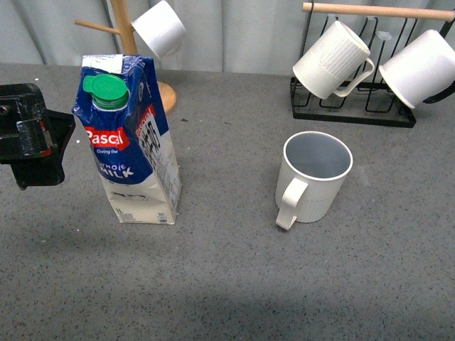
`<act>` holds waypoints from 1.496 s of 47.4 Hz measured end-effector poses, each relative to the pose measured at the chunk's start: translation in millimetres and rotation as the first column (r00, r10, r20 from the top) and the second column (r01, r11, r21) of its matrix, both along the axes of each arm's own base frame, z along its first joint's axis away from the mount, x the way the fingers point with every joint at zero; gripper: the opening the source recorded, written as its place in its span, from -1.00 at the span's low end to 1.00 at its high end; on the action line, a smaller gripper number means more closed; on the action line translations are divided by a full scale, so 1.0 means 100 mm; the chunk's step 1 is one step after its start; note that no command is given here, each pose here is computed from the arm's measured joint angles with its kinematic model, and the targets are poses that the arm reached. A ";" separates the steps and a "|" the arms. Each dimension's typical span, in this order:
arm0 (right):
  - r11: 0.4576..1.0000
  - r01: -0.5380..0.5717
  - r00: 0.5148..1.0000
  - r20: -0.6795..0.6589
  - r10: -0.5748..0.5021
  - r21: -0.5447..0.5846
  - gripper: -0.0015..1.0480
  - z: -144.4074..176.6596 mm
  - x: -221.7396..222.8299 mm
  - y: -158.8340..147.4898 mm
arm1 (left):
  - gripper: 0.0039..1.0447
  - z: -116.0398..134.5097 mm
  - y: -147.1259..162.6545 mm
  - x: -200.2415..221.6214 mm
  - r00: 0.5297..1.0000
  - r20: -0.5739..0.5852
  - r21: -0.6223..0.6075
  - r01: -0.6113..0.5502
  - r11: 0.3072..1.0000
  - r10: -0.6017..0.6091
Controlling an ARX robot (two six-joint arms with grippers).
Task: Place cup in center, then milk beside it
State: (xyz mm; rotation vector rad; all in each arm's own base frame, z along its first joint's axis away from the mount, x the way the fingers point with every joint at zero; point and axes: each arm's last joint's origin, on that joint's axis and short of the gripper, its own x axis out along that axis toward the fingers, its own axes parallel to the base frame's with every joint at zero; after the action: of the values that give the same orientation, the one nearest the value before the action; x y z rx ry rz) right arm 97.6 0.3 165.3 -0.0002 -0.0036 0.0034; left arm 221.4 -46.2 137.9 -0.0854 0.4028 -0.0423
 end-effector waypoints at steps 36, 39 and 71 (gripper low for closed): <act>1.000 0.000 1.000 0.000 0.000 0.000 0.83 0.00 0.00 0.00 | 0.88 0.16 -0.37 0.11 0.989 0.003 -0.033 0.148 0.988 -0.148; 1.000 0.000 1.000 0.000 0.000 0.000 0.83 0.00 0.00 0.00 | 0.88 0.15 -0.41 0.12 0.987 -0.002 -0.032 0.161 0.986 -0.161; 1.000 0.000 1.000 0.000 0.000 0.000 0.83 0.00 0.00 0.00 | 0.61 -0.07 -0.45 0.28 0.988 -0.063 0.037 0.144 0.989 -0.142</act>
State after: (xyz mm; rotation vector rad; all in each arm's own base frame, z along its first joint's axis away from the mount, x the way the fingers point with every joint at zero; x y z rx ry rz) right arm 97.6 0.3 165.3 -0.0002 -0.0036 0.0034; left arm 249.2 -90.9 130.4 -0.0164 0.4696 -0.1730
